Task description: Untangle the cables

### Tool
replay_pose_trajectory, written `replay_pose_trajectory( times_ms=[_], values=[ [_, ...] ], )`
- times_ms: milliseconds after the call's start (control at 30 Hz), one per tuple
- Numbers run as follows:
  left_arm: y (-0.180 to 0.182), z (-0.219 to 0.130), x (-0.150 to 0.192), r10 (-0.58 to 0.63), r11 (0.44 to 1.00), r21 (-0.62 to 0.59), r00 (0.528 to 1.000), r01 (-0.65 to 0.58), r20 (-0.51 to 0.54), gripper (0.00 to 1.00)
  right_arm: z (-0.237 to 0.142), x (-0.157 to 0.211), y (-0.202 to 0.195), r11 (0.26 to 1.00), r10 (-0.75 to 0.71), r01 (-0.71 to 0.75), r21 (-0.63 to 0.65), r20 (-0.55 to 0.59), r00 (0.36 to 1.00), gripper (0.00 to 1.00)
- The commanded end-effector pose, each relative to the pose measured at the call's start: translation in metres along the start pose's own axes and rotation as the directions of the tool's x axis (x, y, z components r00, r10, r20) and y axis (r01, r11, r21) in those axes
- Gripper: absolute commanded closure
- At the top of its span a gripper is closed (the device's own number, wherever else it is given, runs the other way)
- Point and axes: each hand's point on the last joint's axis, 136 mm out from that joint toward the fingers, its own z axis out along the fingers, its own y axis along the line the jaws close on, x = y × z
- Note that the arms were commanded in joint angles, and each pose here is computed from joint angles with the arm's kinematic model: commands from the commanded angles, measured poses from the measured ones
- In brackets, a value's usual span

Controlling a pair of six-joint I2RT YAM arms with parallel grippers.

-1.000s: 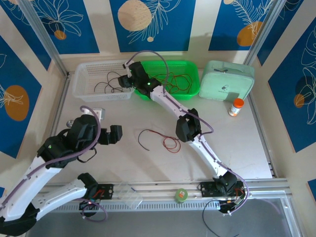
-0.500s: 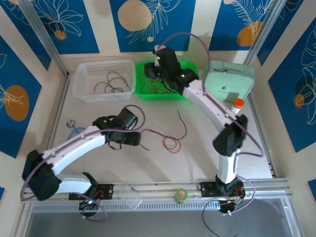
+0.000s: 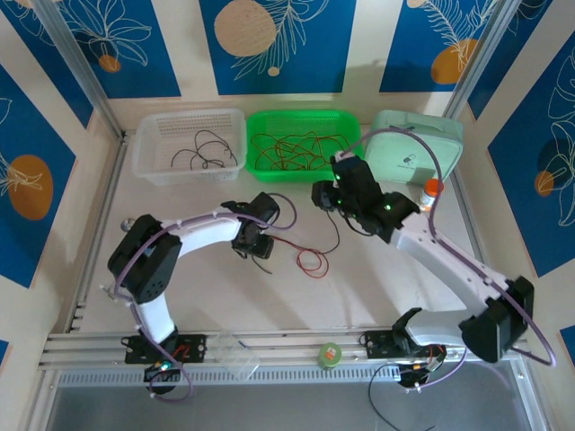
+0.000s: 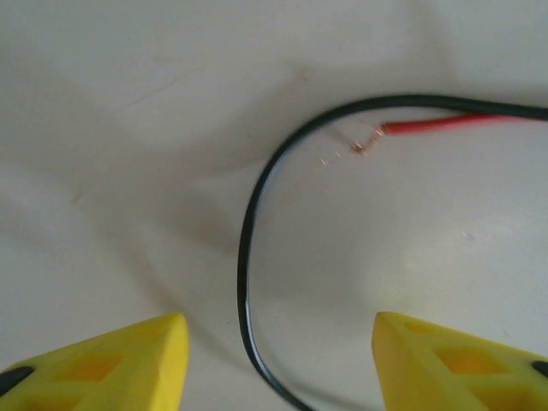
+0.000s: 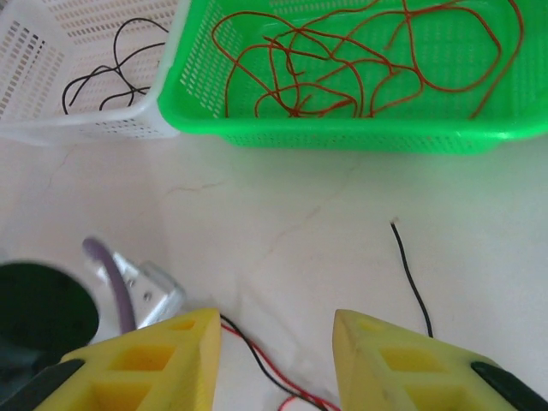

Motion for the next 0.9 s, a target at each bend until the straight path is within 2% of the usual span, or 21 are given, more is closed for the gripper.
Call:
replay_pose_trajectory(
  times_ms=[0, 133, 400, 533, 633, 867],
  values=[
    [-0.002, 0.011, -0.012, 0.013, 1.000, 0.018, 1.000, -0.013, 0.011, 0.49, -0.012, 0.018, -0.016, 0.997, 0.075, -0.074, 0.025, -0.009, 0.997, 0.63],
    [-0.004, 0.022, -0.009, 0.012, 1.000, 0.029, 1.000, -0.012, -0.004, 0.63, -0.022, 0.037, -0.030, 0.993, 0.111, -0.110, 0.048, -0.031, 0.993, 0.66],
    [0.002, 0.014, -0.011, 0.015, 1.000, 0.006, 0.999, -0.016, 0.042, 0.99, -0.039, 0.060, -0.053, 0.980, 0.183, -0.180, 0.090, -0.031, 0.983, 0.70],
    [0.001, -0.012, -0.025, 0.031, 0.999, 0.007, 0.994, -0.032, 0.103, 1.00, -0.047, 0.071, -0.063, 0.973, 0.208, -0.204, 0.108, -0.033, 0.978, 0.72],
    [-0.003, -0.045, -0.041, 0.052, 0.998, 0.014, 0.985, -0.055, 0.167, 1.00, -0.050, 0.079, -0.070, 0.967, 0.229, -0.223, 0.121, -0.037, 0.973, 0.72],
    [-0.005, -0.144, -0.072, 0.096, 0.995, 0.000, 0.939, -0.102, 0.329, 1.00, -0.059, 0.083, -0.080, 0.958, 0.261, -0.257, 0.127, -0.014, 0.965, 0.73]
  ],
)
